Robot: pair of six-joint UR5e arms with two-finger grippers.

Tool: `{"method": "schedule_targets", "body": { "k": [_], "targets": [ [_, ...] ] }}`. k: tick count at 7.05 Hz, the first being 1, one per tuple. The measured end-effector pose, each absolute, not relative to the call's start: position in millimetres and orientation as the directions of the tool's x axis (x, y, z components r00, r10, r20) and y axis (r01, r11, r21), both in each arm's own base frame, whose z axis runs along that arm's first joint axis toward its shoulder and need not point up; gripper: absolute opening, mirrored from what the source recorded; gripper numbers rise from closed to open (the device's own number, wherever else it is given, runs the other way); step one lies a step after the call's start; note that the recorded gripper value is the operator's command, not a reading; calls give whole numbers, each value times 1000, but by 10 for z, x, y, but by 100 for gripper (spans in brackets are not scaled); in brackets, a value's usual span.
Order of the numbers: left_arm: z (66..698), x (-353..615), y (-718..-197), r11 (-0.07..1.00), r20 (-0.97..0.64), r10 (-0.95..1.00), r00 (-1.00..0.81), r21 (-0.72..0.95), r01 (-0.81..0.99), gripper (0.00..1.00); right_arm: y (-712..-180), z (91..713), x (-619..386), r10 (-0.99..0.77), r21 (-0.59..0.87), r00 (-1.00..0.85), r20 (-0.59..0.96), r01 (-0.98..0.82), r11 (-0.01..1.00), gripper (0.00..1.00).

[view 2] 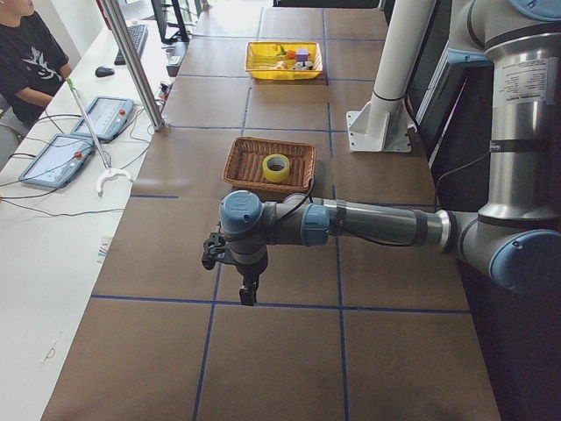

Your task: Move tape to another basket

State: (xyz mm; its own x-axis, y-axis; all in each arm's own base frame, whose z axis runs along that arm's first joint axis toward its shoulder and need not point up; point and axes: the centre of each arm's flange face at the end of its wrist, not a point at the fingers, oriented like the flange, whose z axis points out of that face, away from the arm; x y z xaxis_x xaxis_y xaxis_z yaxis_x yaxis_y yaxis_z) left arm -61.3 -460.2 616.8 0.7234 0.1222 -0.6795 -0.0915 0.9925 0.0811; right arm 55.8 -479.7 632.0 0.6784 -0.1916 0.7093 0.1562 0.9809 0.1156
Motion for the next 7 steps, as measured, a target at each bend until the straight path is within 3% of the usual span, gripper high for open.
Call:
{"method": "schedule_targets", "body": {
  "k": [7],
  "targets": [
    [6204, -555, -4620, 992, -680, 127, 722, 75, -104, 100, -4790, 6303, 477, -195, 117, 652, 733, 162, 980, 100]
  ]
}}
